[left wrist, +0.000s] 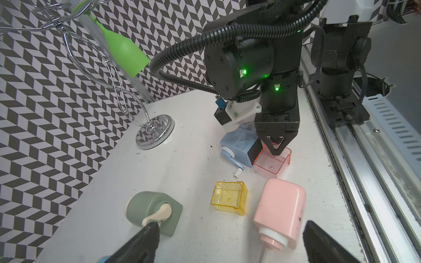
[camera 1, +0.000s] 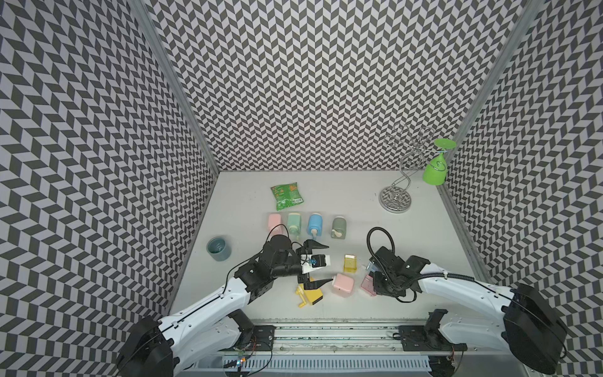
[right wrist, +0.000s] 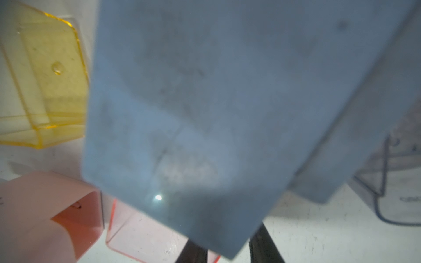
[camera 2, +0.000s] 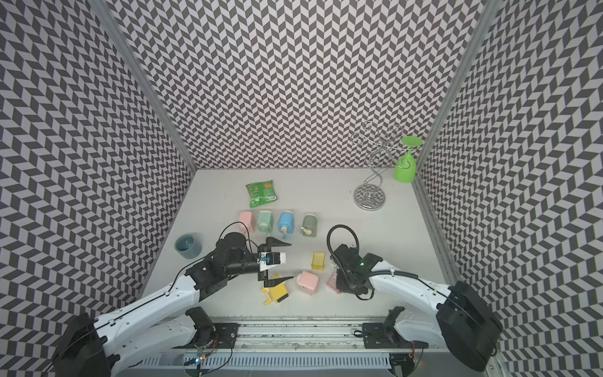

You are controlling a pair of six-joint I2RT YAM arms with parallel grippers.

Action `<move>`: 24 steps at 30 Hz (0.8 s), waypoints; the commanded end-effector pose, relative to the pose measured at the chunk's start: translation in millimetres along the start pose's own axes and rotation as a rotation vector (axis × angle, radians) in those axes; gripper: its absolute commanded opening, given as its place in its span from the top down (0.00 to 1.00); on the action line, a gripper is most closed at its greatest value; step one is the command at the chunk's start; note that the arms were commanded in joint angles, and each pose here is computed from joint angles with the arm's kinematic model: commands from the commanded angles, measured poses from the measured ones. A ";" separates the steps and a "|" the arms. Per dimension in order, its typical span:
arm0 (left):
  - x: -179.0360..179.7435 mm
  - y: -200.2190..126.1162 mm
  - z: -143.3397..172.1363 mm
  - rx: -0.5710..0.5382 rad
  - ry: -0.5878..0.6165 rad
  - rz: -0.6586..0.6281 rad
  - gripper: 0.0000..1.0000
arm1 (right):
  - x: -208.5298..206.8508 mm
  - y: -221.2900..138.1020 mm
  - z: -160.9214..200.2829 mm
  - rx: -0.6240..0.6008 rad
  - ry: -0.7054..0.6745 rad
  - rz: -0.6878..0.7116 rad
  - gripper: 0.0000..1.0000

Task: Put the tray back into the pencil sharpener
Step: Adjust the container at the center of the board.

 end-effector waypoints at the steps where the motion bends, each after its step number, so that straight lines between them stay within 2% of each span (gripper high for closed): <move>1: 6.9 -1.1 -11.8 -0.005 0.016 -0.026 0.00 | 9.5 2.7 -6.8 -0.020 -0.023 -0.043 0.74; 8: 7.0 -0.6 -8.8 0.017 0.016 -0.051 0.00 | 16.2 1.7 -9.5 -0.021 -0.052 -0.070 0.85; 13: 8.8 0.0 -5.7 0.044 0.012 -0.074 0.00 | 19.3 0.9 -10.7 -0.020 -0.069 -0.075 0.88; 19: -3.1 10.0 -9.0 0.093 0.017 0.037 0.00 | 23.9 -2.8 -15.5 -0.033 -0.078 -0.075 0.84; 24: -18.7 22.5 -5.9 0.141 0.120 0.138 0.00 | 21.4 -6.1 -13.2 -0.042 -0.068 -0.091 0.78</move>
Point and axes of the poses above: each gripper's point midway between its finger pads, its own y axis out along the fingers, its own x axis along the line the jaws close on, z = x × y, the point moved 7 cm from there along -y, back along the fingers
